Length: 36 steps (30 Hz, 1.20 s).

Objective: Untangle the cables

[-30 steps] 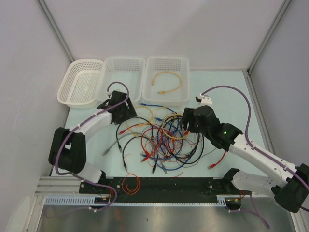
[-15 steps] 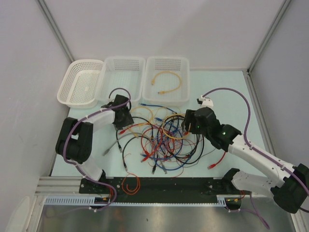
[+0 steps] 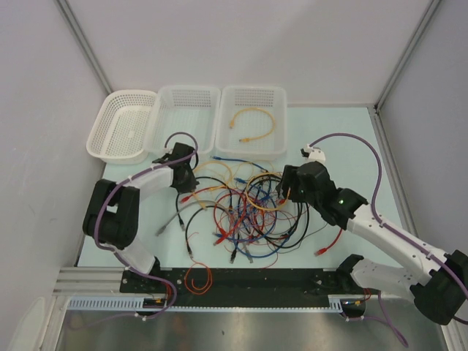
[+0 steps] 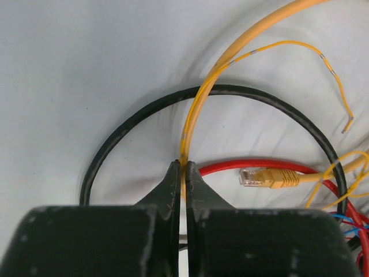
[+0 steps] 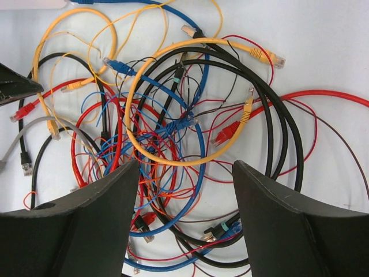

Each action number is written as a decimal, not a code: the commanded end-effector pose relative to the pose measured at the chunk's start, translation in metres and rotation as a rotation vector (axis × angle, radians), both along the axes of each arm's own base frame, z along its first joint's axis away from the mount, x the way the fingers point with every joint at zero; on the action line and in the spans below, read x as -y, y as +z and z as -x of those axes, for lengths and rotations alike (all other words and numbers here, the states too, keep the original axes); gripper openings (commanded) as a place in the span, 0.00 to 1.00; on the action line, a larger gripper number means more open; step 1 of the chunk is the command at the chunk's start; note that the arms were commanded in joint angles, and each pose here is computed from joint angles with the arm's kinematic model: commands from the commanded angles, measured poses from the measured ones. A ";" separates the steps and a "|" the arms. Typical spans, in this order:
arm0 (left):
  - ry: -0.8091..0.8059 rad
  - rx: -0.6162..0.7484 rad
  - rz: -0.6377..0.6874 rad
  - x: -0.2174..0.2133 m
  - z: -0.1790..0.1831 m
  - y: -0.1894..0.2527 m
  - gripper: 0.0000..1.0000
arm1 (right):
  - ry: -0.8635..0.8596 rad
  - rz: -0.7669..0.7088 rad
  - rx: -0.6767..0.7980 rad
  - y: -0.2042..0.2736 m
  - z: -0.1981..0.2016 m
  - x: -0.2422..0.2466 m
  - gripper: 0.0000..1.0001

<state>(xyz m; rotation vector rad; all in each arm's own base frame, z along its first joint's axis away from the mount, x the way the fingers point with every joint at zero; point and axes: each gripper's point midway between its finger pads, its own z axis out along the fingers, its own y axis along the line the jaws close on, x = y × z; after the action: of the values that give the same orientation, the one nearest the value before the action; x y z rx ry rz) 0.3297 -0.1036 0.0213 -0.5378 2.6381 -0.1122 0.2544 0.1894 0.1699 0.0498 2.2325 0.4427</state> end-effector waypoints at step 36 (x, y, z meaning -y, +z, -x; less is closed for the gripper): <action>-0.807 0.840 0.524 0.111 0.111 0.294 0.00 | 0.202 -0.410 0.396 0.133 -0.024 -0.052 0.77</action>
<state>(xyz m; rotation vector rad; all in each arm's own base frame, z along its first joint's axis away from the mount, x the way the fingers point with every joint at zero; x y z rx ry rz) 0.2266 -0.2091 0.2870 0.2964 1.9325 -1.0034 0.2646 0.2333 0.2902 -0.0212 1.8002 0.9004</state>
